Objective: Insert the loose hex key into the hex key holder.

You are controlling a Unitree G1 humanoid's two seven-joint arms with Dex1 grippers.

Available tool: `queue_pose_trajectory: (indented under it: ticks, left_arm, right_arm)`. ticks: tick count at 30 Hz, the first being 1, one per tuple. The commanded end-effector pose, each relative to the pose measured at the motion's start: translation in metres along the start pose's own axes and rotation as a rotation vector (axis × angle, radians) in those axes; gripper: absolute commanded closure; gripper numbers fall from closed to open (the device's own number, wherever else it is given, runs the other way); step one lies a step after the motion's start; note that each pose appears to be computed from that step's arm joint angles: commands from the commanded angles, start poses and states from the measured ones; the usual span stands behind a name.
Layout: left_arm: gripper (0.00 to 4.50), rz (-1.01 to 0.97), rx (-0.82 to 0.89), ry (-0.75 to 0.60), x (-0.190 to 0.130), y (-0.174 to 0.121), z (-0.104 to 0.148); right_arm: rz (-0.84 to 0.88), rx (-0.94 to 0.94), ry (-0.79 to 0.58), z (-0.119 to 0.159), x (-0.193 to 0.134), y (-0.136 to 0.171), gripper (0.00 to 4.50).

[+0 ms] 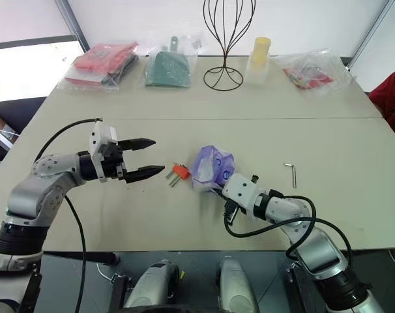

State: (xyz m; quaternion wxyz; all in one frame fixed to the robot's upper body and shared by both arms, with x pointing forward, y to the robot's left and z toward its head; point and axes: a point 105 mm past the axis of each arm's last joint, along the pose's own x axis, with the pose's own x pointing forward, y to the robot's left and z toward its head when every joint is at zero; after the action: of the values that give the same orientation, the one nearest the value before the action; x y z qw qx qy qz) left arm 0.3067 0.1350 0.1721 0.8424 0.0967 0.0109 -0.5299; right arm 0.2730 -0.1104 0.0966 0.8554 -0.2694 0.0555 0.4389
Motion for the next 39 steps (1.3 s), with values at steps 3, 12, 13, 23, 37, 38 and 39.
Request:
queue_pose_trajectory:
  ticks: [3,12,13,23,37,38,39]
  left_arm:
    - [0.12,0.047,0.031,-0.018,-0.004,0.004,0.001]
    - [0.12,0.053,0.004,-0.030,0.003,-0.004,-0.007]
    - [0.12,0.051,0.002,-0.030,0.004,-0.005,-0.008]
    - [0.12,0.081,-0.004,-0.040,0.004,-0.008,-0.009]
    - [0.12,0.129,-0.023,-0.033,-0.003,0.002,-0.013]
    - [0.12,0.131,-0.024,-0.033,-0.004,0.003,-0.013]
    - [0.12,0.134,-0.026,-0.033,-0.005,0.005,-0.013]
  right_arm:
    - [-0.287,0.032,-0.090,0.020,-0.017,-0.057,4.48]
    - [-0.981,-0.053,0.210,-0.031,-0.103,-0.184,4.48]
    - [-0.979,-0.008,0.223,-0.038,-0.103,-0.186,4.48]
    - [-1.022,-0.040,0.451,-0.072,-0.128,-0.208,0.53]
    - [-0.801,-0.183,0.145,0.023,-0.078,-0.157,0.03]
    - [-0.769,-0.164,0.086,0.032,-0.070,-0.151,0.03]
    - [-0.723,-0.088,0.027,0.036,-0.061,-0.144,0.03]
